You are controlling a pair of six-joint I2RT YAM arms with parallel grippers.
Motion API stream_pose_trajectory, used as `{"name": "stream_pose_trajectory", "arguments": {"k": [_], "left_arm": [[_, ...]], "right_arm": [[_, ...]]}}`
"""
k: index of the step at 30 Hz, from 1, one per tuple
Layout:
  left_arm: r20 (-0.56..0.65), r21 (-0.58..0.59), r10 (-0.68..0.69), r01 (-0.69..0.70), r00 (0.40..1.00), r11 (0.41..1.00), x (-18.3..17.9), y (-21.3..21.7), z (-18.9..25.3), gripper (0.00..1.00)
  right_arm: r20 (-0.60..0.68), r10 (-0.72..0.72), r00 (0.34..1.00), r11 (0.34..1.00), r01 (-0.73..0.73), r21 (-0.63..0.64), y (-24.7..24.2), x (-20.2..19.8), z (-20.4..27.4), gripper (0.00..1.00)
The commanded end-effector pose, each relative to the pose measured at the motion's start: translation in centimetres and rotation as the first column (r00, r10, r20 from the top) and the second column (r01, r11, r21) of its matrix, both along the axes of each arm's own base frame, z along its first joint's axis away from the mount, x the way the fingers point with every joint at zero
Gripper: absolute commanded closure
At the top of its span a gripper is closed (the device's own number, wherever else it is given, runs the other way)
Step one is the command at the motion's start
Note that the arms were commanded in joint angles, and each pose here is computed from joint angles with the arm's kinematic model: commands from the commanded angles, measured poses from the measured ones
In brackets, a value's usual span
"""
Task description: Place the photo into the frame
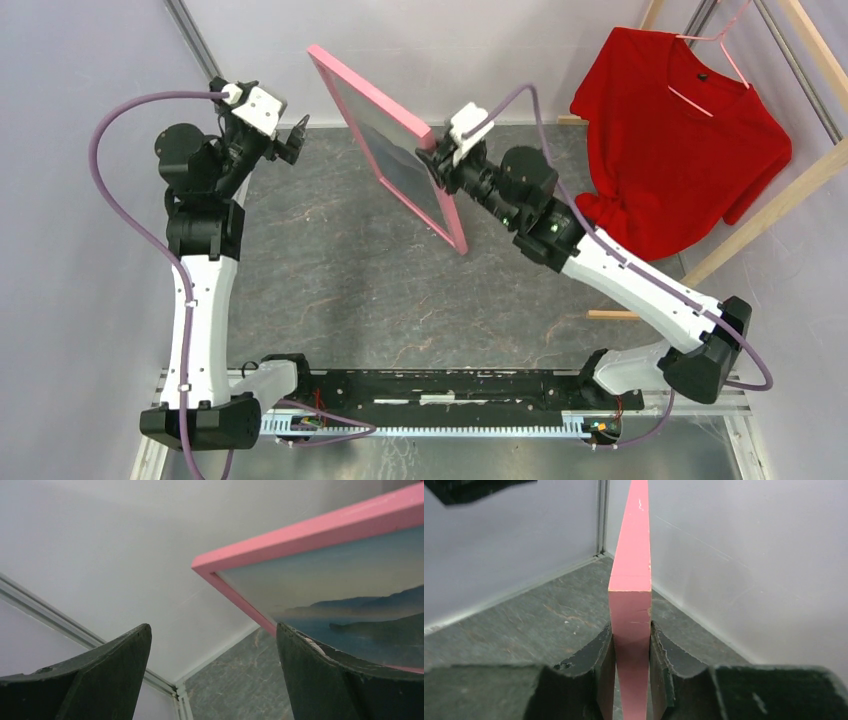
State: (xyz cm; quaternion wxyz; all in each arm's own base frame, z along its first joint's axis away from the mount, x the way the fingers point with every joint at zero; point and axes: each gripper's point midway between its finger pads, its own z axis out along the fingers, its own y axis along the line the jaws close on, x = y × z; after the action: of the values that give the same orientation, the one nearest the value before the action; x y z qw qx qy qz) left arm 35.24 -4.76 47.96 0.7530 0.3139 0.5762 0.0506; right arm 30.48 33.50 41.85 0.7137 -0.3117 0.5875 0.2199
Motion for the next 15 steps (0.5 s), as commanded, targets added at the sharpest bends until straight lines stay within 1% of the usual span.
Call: {"name": "stream_pose_trajectory", "arguments": {"k": [1,4,7,10,13,15], "left_arm": [[-0.038,-0.115,0.062,-0.066,0.997,0.991,0.8,1.4,1.0,0.0],[-0.087,-0.157,0.056,-0.069,0.995,0.985,1.5,1.8,0.3,0.0],[-0.147,-0.186,0.055,-0.082,0.988,0.979,2.2,2.0,-0.7,0.0],[-0.207,-0.189,0.075,-0.115,0.975,0.975,3.1,2.6,-2.3,0.0],[-0.235,-0.178,0.084,-0.128,0.968,0.976,3.6,3.0,-3.8,0.0],[-0.256,-0.17,0.091,-0.137,0.963,0.976,3.8,3.2,-4.9,0.0]], "right_arm": [[-0.117,0.2,0.973,0.953,-0.165,0.253,1.2,-1.6,6.0,1.0],[-0.175,0.239,0.955,0.932,-0.175,0.316,0.8,-1.1,5.8,1.0],[-0.27,0.235,0.934,0.921,-0.125,0.368,-0.5,0.6,4.5,1.0],[-0.341,0.243,0.908,0.914,-0.097,0.394,-1.5,1.6,2.3,1.0],[-0.415,0.249,0.875,0.901,-0.052,0.431,-3.0,2.7,-0.1,1.0],[-0.437,0.249,0.864,0.887,-0.023,0.46,-4.3,3.4,-1.1,1.0]]}}
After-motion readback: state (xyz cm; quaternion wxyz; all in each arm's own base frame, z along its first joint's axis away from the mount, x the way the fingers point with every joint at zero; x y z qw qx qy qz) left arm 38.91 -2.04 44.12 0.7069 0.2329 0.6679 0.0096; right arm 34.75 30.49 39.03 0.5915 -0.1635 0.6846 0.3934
